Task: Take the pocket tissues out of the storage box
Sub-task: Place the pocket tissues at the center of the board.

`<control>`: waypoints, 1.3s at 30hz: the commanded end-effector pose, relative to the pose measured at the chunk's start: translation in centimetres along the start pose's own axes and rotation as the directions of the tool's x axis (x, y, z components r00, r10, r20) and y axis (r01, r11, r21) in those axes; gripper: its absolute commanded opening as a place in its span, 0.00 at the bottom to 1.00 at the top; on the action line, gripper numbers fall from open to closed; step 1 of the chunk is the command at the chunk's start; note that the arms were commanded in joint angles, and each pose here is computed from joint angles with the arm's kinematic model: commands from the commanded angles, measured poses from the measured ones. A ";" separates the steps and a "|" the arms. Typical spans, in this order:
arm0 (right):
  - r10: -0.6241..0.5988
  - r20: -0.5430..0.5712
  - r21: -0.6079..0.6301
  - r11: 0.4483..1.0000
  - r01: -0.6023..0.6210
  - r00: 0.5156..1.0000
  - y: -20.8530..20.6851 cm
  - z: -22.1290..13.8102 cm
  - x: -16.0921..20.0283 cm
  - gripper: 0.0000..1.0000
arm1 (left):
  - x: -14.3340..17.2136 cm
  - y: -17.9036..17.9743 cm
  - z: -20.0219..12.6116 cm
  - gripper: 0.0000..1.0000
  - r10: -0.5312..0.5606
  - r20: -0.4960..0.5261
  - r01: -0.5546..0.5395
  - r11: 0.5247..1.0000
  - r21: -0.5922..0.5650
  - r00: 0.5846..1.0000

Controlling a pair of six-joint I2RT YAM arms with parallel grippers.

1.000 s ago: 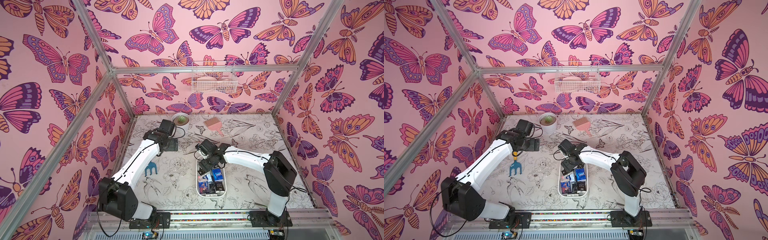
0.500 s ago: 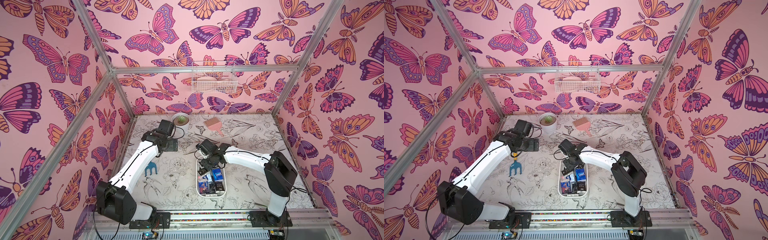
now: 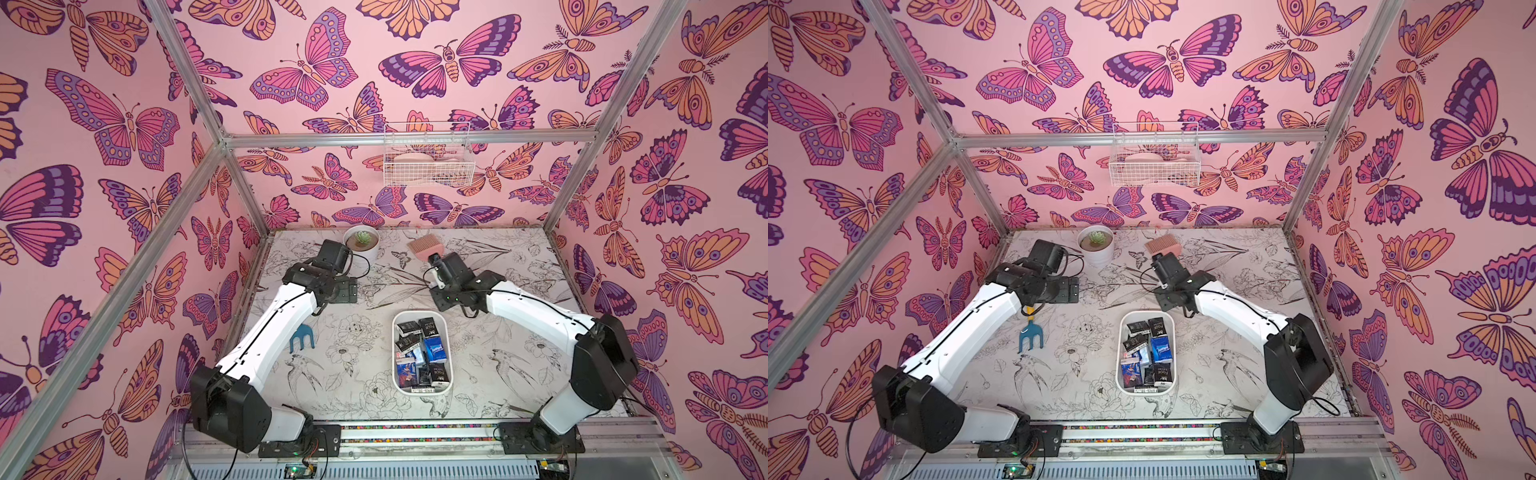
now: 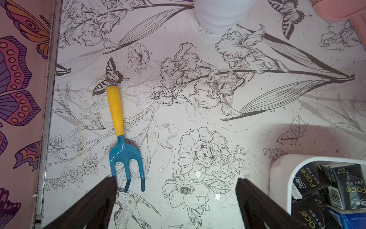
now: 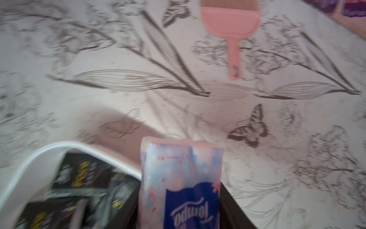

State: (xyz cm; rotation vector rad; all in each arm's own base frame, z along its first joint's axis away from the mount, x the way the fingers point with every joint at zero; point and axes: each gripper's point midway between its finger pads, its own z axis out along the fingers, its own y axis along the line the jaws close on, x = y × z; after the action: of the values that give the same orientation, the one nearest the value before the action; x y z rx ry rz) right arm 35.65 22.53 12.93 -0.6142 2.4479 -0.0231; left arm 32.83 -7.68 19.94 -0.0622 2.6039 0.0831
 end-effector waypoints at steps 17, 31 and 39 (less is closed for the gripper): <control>0.139 -0.110 0.157 0.980 -0.121 0.984 -5.2 8.1 2.1 0.77 | 0.3 -0.3 -1.6 1.00 -0.027 0.015 0.026 0.999 0.037 1.000; 0.368 -0.097 -0.076 0.924 -0.375 0.925 -6.8 7.4 2.3 0.58 | 0.2 -1.4 -1.5 1.00 -0.022 0.010 0.021 0.999 0.050 1.000; 0.383 -0.178 -0.069 0.914 -0.400 0.906 -6.2 10.3 4.8 0.45 | 0.0 -1.6 -1.3 1.00 -0.009 0.010 0.008 0.999 0.043 1.000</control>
State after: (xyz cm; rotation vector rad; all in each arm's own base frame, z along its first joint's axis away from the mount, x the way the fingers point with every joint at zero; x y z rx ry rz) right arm 40.77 15.72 3.86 -0.1726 2.6754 0.1917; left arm 32.35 -9.30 21.16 -0.0555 2.5749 0.0103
